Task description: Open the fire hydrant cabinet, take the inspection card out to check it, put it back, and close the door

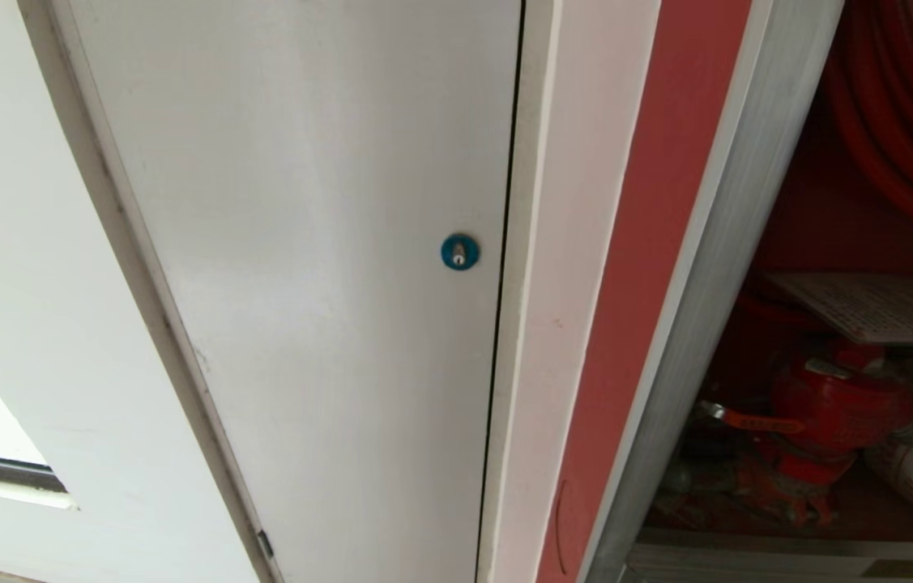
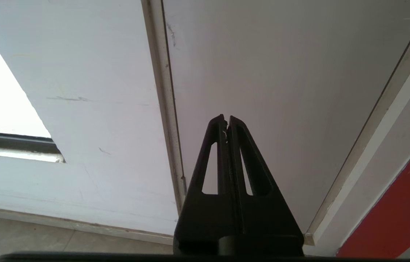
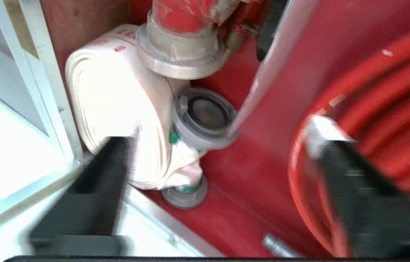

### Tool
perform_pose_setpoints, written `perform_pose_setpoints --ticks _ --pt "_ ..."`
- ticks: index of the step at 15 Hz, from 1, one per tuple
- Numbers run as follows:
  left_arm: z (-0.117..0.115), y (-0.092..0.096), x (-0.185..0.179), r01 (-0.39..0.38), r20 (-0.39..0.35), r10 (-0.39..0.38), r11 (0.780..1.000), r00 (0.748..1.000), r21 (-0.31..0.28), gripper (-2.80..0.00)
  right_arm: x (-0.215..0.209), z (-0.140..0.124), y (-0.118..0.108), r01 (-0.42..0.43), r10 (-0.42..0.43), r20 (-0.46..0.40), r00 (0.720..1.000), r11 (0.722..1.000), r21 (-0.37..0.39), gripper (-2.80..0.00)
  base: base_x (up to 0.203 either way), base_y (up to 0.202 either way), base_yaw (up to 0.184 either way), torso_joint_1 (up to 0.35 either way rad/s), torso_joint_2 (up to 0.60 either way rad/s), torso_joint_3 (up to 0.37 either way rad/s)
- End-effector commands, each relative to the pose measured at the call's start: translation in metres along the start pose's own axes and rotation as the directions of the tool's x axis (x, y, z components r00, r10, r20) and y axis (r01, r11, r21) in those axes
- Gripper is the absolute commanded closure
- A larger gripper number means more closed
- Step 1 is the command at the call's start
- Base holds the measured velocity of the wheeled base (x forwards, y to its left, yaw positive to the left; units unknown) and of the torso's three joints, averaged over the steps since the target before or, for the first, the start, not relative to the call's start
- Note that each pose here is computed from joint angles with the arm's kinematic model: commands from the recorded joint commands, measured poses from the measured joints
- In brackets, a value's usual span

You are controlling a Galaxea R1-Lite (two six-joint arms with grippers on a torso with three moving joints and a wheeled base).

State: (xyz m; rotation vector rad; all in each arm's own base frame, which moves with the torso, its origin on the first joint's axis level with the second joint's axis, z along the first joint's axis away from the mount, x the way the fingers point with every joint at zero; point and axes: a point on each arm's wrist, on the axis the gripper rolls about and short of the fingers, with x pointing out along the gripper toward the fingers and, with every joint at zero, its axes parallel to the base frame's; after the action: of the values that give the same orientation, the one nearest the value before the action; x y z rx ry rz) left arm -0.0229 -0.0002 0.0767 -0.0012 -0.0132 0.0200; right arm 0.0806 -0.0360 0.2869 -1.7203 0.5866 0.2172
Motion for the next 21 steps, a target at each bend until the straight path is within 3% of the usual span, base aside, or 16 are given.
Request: perform_pose_setpoints --ticks 1,8,10,15,18,21 --pt "-0.002 0.000 0.000 -0.001 -0.006 0.001 1.000 1.000 0.000 0.00 -0.021 0.006 0.007 0.057 -0.058 -0.019 0.998 0.998 -0.029 0.00 0.000 0.000 0.000 0.000 0.00 0.000" --pt "-0.002 0.000 0.000 -0.001 -0.006 0.001 1.000 1.000 0.000 0.00 -0.045 0.013 0.018 0.124 -0.126 -0.045 0.991 0.991 -0.048 0.00 0.000 0.000 0.000 0.000 0.00 0.000" --pt "-0.002 0.000 0.001 -0.001 -0.007 0.001 1.000 1.000 0.000 0.00 -0.052 0.014 0.022 0.135 -0.139 -0.092 0.986 0.990 -0.048 0.00 0.000 0.000 0.000 0.000 0.00 0.000" --pt "-0.002 0.000 0.001 -0.001 -0.007 0.001 1.000 1.000 0.000 0.00 -0.061 0.019 0.032 0.161 -0.159 -0.101 0.982 0.987 0.008 0.00 0.000 0.000 0.000 0.000 0.00 0.000" --pt "-0.002 0.000 0.001 -0.001 -0.007 0.001 1.000 1.000 0.000 0.00 -0.054 0.021 0.039 0.143 -0.133 -0.080 0.988 0.982 0.126 0.00 0.000 0.000 0.000 0.000 0.00 0.000" --pt "-0.002 0.000 0.001 0.000 -0.007 0.000 1.000 1.000 0.000 0.00 -0.052 0.027 0.054 0.122 -0.128 -0.007 0.992 0.927 0.355 0.00 0.000 0.000 0.000 0.000 0.00 0.000"
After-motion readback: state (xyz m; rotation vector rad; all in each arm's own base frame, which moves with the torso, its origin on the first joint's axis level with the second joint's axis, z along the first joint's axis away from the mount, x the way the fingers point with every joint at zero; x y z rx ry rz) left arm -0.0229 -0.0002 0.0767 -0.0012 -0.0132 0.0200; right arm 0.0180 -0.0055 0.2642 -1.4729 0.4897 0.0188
